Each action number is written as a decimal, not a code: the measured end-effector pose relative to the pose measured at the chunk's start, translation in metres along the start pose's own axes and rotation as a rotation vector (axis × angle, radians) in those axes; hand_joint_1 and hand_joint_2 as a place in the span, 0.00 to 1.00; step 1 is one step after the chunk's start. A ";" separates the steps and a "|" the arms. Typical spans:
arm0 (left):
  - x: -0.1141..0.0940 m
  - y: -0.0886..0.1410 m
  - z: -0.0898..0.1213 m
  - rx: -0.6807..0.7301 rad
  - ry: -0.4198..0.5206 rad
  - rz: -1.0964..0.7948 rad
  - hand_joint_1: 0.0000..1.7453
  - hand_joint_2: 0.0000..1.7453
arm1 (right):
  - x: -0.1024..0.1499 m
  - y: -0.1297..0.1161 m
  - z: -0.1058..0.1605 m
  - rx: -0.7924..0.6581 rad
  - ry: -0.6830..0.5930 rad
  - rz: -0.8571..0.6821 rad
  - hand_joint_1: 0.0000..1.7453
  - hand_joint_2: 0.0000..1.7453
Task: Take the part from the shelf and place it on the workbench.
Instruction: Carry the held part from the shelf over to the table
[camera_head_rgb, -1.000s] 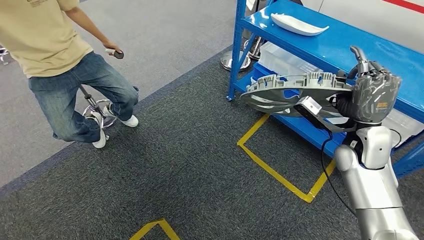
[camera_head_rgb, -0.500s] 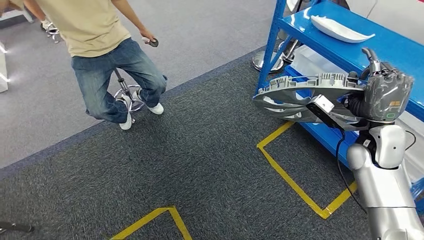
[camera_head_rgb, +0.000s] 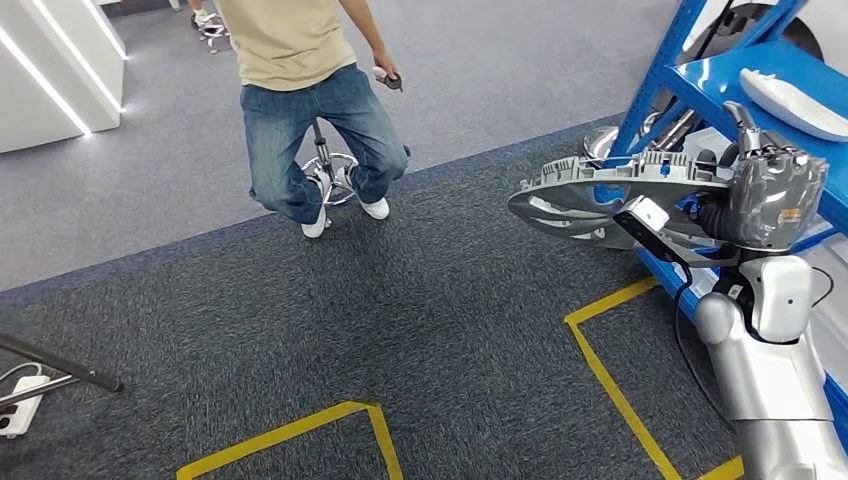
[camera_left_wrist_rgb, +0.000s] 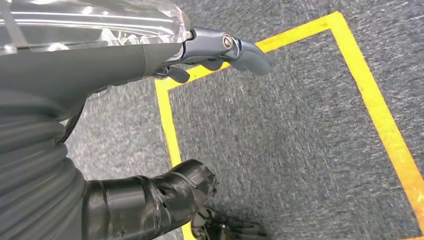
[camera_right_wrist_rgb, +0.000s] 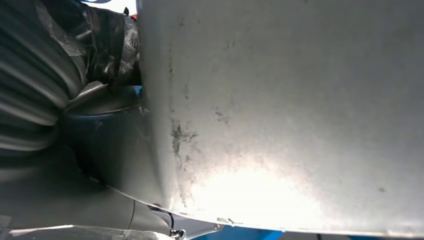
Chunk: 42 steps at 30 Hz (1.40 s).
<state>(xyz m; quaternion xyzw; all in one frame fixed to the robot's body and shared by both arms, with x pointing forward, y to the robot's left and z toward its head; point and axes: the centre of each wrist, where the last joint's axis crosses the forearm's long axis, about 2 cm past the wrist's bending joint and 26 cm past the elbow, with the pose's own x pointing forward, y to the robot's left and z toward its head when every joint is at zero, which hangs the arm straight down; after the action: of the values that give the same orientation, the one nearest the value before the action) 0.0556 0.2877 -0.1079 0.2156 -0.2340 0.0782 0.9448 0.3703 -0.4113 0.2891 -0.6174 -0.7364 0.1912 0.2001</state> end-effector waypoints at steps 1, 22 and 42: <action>0.000 0.000 0.000 0.001 -0.011 0.003 0.00 1.00 | 0.000 0.000 0.001 0.001 -0.002 0.002 1.00 1.00; -0.005 -0.002 0.002 -0.067 -0.093 0.087 0.00 1.00 | 0.007 -0.008 0.016 0.001 -0.033 0.014 1.00 1.00; -0.004 -0.005 0.003 -0.077 -0.084 0.078 0.00 1.00 | 0.002 -0.013 0.025 0.011 -0.022 0.034 1.00 1.00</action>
<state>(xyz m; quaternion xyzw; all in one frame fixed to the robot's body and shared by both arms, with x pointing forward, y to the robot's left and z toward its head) 0.0520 0.2813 -0.1091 0.1727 -0.2846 0.0968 0.9380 0.3459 -0.4118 0.2751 -0.6267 -0.7267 0.2055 0.1923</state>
